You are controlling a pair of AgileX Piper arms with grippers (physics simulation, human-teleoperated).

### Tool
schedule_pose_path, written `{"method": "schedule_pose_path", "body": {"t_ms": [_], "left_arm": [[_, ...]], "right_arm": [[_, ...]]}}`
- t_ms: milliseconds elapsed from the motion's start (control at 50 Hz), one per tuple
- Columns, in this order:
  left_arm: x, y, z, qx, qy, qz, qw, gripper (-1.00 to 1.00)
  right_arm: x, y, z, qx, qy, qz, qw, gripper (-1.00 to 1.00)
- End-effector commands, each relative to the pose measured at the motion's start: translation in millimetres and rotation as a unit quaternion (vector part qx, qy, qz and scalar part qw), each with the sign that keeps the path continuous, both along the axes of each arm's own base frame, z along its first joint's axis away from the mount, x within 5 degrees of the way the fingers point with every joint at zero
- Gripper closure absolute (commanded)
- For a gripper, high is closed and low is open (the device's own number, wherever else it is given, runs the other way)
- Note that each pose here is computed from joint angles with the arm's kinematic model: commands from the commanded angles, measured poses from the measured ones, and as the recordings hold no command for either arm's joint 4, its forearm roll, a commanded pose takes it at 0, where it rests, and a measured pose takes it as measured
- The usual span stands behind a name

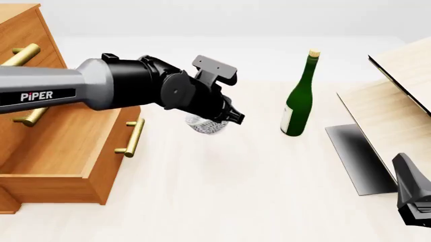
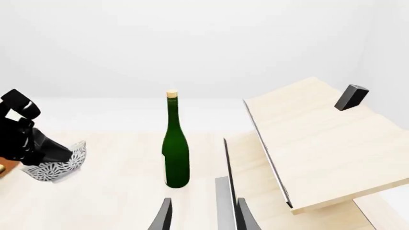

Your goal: Put the bowl in the bottom drawer of the cabinet.

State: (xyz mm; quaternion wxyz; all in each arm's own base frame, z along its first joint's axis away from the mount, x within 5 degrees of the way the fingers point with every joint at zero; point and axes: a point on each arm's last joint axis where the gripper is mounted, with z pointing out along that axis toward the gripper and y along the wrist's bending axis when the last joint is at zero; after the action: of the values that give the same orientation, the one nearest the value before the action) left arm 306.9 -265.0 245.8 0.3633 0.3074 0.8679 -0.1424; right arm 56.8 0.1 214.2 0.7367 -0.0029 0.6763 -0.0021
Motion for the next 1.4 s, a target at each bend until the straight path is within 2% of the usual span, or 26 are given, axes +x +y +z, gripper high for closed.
{"method": "schedule_pose_path", "body": {"t_ms": [20, 320, 760, 1400], "left_arm": [[-7.3, 13.3, 18.5, -0.011, -0.018, 0.004, 0.9998, 1.00], [-13.7, 39.7, 35.3, -0.024, -0.031, 0.028, 0.9988, 1.00], [-19.9, 77.8, 50.7, -0.026, -0.049, 0.060, 0.9966, 1.00], [-55.2, 136.0, 74.5, -0.051, -0.079, 0.118, 0.9885, 1.00]], "right_arm": [[0.0, 0.0, 0.0, 0.000, 0.000, 0.000, 1.0000, -1.00], [0.0, 0.0, 0.0, 0.000, 0.000, 0.000, 1.0000, -1.00], [0.0, 0.0, 0.0, 0.000, 0.000, 0.000, 1.0000, -1.00], [0.0, 0.0, 0.0, 0.000, 0.000, 0.000, 1.0000, -1.00]]}}
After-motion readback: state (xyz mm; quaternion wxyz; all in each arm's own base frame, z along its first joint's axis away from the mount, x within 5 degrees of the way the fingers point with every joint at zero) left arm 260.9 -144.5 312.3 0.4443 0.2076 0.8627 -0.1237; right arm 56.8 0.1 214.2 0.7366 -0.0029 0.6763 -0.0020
